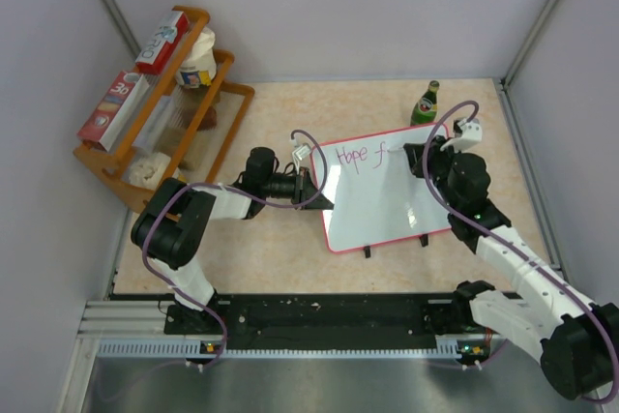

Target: Write a sentence on the whiteboard

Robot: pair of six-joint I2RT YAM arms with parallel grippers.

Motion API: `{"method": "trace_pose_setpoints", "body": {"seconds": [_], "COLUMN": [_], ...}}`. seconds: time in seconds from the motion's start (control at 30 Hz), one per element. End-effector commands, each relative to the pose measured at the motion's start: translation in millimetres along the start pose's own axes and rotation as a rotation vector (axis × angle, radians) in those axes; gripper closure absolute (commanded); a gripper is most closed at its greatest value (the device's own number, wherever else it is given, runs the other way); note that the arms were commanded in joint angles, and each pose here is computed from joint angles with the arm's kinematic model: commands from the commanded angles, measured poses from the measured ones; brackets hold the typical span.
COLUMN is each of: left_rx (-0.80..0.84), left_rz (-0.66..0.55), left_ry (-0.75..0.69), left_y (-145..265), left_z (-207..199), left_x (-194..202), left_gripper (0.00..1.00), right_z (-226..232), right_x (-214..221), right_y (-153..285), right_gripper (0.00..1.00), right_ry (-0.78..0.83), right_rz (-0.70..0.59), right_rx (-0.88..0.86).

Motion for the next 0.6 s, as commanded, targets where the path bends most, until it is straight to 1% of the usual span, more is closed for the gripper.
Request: {"method": "trace_pose_setpoints", "body": {"seconds": [0.0,0.27,0.57], "left_rx": [0.009,0.01,0.012], "left_rz": [0.113,0.112,0.116], "left_ry": [-0.036,-0.038,-0.038], "left_y": [-6,-6,-7], "left_z": [6,6,5], "left_x": [30,30,30], "left_gripper": [1.0,1.0,1.0], "right_z": [-2,-7,-14], "right_x": [1,17,21], "right_y": [3,10,15], "right_gripper": [1.0,1.0,1.0], "right_ry": [0.021,0.025,0.034], "right_rz": [0.007,0.054,0.052], "right_rx": [-0.006,-0.006,0.049]}}
Point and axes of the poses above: each gripper's point midway between its finger pads, its own y axis back along the fingers, its own z axis along the line the jaws close on, x = y × z, the point moved 8 cm from there along y, back along the fingers, and after that the axes turned 9 degrees about y, right-handed, at the moved point
